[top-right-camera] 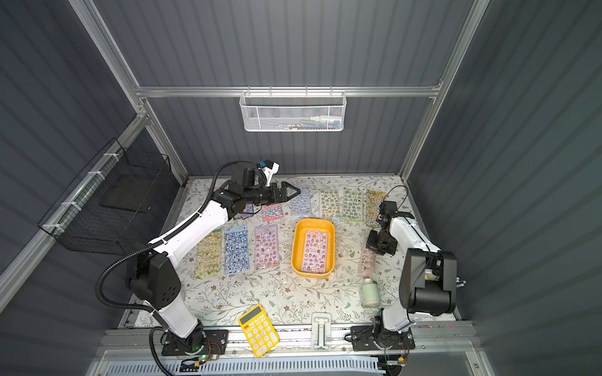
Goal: Take the stickers out of the storage box
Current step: Place the sticker at the center of the board.
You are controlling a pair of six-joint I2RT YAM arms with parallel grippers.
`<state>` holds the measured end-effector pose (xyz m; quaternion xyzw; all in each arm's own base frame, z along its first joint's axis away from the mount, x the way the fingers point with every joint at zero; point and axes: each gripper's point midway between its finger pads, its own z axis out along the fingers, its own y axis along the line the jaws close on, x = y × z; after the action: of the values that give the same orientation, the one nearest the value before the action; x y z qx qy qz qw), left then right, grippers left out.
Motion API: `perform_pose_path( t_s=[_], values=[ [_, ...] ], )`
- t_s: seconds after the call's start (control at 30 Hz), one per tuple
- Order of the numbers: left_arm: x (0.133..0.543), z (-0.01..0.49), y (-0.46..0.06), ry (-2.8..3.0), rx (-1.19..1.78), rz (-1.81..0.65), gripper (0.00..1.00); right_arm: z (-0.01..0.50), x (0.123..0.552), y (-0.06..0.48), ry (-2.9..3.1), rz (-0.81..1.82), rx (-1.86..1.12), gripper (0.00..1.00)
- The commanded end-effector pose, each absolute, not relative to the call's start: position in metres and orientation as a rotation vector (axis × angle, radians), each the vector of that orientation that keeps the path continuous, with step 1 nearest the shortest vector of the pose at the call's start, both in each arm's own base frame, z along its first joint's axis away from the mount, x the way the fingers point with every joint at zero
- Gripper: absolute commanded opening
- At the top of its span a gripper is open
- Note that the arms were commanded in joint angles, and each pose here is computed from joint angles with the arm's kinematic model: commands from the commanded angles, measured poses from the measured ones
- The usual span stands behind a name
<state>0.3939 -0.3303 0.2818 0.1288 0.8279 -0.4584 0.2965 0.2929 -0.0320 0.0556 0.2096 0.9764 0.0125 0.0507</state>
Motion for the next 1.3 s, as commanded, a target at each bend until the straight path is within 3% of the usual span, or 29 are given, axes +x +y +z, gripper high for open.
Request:
perform_pose_path(
  t_s=[0.0, 0.2, 0.37, 0.67, 0.8, 0.93, 1.27],
  values=[
    [0.394, 0.282, -0.333, 2.191, 0.375, -1.251, 1.0, 0.053, 0.302, -0.056, 2.974, -0.131, 0.635, 0.03],
    [0.396, 0.276, -0.333, 2.206, 0.36, -1.26, 1.0, 0.044, 0.312, -0.074, 2.994, -0.289, 0.602, 0.03],
    [0.396, 0.277, -0.332, 2.205, 0.358, -1.26, 1.0, 0.034, 0.312, -0.079, 3.01, -0.332, 0.591, 0.22],
    [0.396, 0.276, -0.329, 2.21, 0.349, -1.249, 1.0, 0.04, 0.308, -0.095, 2.994, -0.486, 0.582, 0.33],
    [0.395, 0.277, -0.327, 2.211, 0.349, -1.241, 1.0, 0.052, 0.309, -0.101, 2.952, -0.539, 0.591, 0.47],
    [0.396, 0.277, -0.324, 2.21, 0.346, -1.226, 1.0, 0.065, 0.31, -0.101, 2.911, -0.52, 0.612, 0.58],
    [0.406, 0.257, -0.296, 2.291, 0.264, -0.988, 1.0, 0.129, 0.34, -0.055, 2.737, -0.213, 0.527, 0.6]
  ],
)
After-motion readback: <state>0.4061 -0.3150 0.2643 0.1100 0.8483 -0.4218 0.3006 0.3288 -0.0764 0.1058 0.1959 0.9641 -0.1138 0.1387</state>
